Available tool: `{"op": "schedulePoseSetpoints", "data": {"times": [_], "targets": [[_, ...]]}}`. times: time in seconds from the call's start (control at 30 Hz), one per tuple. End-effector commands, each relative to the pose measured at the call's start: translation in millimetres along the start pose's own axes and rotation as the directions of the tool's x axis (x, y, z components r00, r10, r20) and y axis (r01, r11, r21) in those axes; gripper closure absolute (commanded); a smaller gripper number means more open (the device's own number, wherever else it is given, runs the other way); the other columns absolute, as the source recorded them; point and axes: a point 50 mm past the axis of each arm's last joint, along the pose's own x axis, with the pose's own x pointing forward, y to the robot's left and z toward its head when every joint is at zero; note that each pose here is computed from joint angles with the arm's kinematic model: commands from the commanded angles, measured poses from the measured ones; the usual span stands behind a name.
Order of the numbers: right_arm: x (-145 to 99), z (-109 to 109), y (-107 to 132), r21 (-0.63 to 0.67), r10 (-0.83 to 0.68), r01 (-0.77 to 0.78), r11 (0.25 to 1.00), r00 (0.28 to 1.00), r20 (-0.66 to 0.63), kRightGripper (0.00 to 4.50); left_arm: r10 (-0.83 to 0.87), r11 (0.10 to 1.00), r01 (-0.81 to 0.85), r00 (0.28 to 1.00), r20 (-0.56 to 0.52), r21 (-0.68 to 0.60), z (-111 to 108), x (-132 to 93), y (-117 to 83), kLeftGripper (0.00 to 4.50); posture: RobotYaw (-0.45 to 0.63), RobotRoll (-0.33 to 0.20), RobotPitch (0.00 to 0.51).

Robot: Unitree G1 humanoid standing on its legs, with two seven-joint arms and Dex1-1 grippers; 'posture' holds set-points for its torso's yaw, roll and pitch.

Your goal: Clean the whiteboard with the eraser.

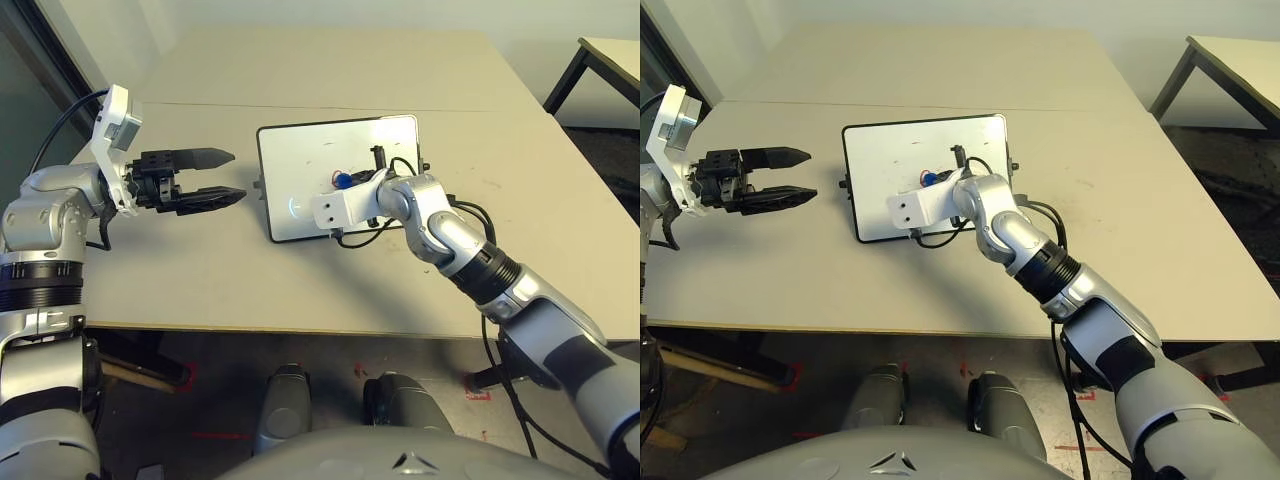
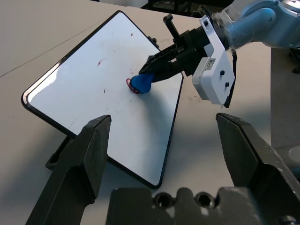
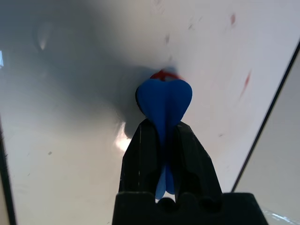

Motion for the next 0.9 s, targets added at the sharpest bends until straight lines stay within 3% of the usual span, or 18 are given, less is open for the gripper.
{"op": "schedulePoseSetpoints", "data": {"times": [0.03,0.23,0.63,0.9], "targets": [[2,8,1,-0.031,0.002,-0.002,1.0,1.0,0.013,4.26,0.005,1.0,-0.005,1.0,0.005,0.016,3,0,1,0.0,0.31,0.0,0.01],[4,10,3,-0.038,0.013,-0.012,0.999,1.0,0.015,4.26,0.01,1.0,-0.01,1.0,0.012,0.02,3,0,1,0.0,0.31,0.0,0.01],[-5,-36,5,-0.023,0.029,-0.031,0.999,0.994,-0.105,4.26,0.001,1.0,-0.002,1.0,0.018,0.024,4,5,3,0.0,0.29,0.0,0.009],[-8,-40,5,-0.018,0.022,-0.025,1.0,0.993,-0.115,4.26,-0.006,1.0,0.006,1.0,0.014,0.023,4,6,4,0.0,0.28,0.0,0.011]]}}
